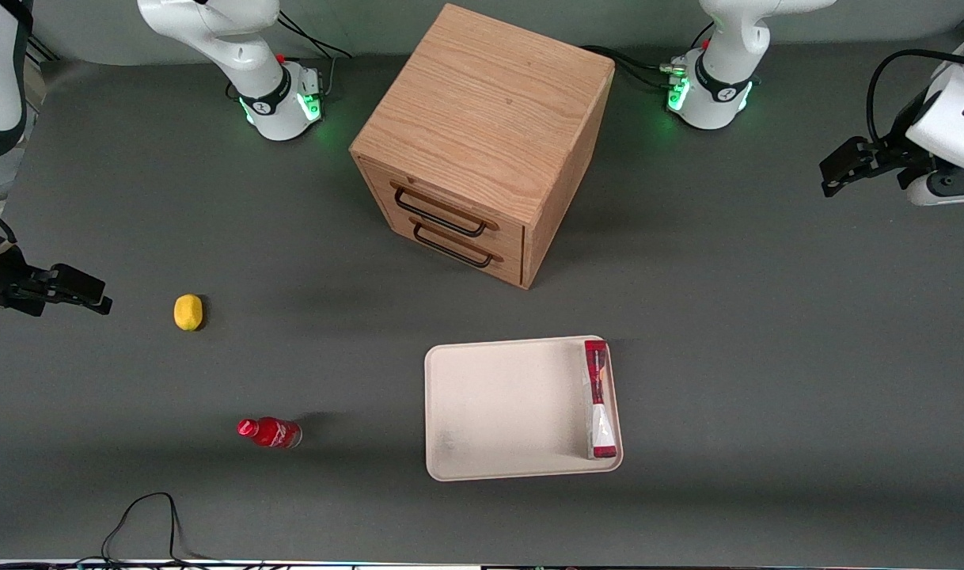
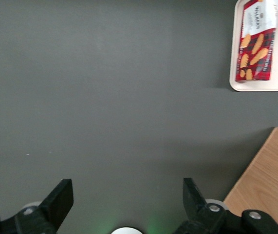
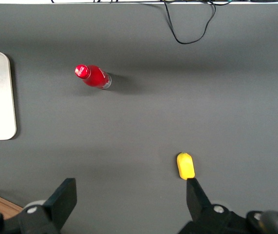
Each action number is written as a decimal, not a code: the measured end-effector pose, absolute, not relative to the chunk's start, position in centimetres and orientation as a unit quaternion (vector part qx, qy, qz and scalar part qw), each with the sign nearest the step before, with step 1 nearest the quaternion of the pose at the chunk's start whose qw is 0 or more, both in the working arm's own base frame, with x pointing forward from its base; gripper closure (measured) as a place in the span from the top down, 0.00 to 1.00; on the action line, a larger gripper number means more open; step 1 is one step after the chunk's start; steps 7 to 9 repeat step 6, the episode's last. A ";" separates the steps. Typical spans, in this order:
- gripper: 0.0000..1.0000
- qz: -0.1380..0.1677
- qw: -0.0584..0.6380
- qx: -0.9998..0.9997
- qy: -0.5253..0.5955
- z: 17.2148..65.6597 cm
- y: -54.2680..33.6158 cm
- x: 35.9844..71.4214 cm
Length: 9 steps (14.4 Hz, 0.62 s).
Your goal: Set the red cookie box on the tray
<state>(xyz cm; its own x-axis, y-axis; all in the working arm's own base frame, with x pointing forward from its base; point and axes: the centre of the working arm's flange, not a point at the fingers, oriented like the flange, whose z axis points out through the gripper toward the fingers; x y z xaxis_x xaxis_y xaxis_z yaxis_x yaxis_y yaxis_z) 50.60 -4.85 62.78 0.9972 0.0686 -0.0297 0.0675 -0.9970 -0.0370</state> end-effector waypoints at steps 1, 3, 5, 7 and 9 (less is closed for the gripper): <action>1.00 0.018 0.014 -0.999 -0.033 62.5 -4.8 50.7; 1.00 0.014 0.010 -0.999 -0.028 61.9 -4.7 51.0; 1.00 0.011 0.008 -1.000 -0.020 61.2 -4.7 51.3; 1.00 0.010 0.008 -1.000 -0.014 61.1 -4.7 51.3; 1.00 0.010 0.008 -1.000 -0.014 61.1 -4.7 51.3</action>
